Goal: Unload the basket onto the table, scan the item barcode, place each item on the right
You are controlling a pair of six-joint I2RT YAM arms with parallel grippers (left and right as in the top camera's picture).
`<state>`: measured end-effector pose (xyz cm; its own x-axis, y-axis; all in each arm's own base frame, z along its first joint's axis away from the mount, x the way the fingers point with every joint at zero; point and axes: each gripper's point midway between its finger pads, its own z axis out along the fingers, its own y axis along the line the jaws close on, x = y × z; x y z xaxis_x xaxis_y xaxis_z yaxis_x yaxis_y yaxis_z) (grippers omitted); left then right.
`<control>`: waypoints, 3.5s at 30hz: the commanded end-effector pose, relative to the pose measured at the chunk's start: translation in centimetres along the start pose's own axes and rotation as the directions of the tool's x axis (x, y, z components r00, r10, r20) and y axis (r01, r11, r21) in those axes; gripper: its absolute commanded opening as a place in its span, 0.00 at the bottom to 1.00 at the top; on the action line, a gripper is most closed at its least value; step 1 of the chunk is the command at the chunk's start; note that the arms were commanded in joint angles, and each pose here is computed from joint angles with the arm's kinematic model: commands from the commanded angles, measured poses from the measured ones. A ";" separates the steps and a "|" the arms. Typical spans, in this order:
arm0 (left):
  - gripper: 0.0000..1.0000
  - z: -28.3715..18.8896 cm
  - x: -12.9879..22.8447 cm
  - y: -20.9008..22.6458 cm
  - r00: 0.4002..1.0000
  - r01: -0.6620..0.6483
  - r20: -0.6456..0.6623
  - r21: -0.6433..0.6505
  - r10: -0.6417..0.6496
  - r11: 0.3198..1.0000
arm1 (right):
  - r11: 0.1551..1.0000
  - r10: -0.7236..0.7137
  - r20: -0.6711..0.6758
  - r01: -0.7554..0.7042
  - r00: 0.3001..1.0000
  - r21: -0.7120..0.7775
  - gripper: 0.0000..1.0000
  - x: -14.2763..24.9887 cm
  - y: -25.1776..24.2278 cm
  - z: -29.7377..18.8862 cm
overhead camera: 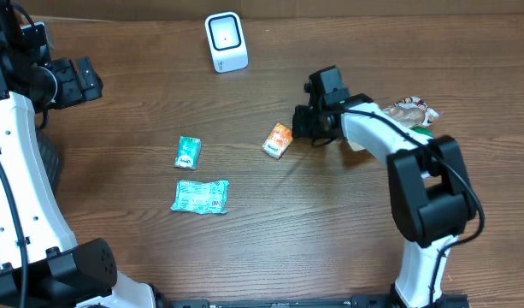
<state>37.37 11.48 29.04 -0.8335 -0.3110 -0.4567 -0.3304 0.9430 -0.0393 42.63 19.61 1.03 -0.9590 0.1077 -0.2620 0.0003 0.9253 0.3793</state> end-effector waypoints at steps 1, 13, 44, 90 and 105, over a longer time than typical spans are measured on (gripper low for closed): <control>1.00 -0.3 -0.2 0.0 1.000 -0.023 0.012 -0.003 0.023 1.000 | 1.000 -0.017 0.013 0.018 1.000 -0.016 0.04 -0.6 0.8 -0.2; 1.00 -0.3 -0.2 0.0 1.000 -0.023 0.012 -0.003 0.023 1.000 | 0.984 -0.076 -0.256 0.030 0.964 -0.177 0.04 6.1 4.1 -2.4; 1.00 -0.3 -0.2 0.0 1.000 -0.023 0.012 -0.003 0.023 1.000 | 0.936 -0.291 -0.175 0.242 0.941 -0.255 0.40 4.9 5.0 -1.7; 1.00 -0.3 -0.2 0.0 1.000 -0.023 0.012 -0.003 0.023 1.000 | 0.961 -0.084 -0.249 0.013 0.965 -0.275 0.20 6.5 5.6 0.1; 1.00 -0.3 -0.2 0.0 1.000 -0.023 0.013 -0.003 0.023 1.000 | 0.967 -0.020 -0.260 -0.048 0.965 -0.251 0.26 6.0 5.0 -2.0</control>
<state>37.37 11.48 29.04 -0.8335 -0.3110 -0.4567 -0.3304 0.9430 -0.0393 36.37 23.77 1.69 -0.9999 -0.0119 -0.0078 -0.0142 0.8033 0.5954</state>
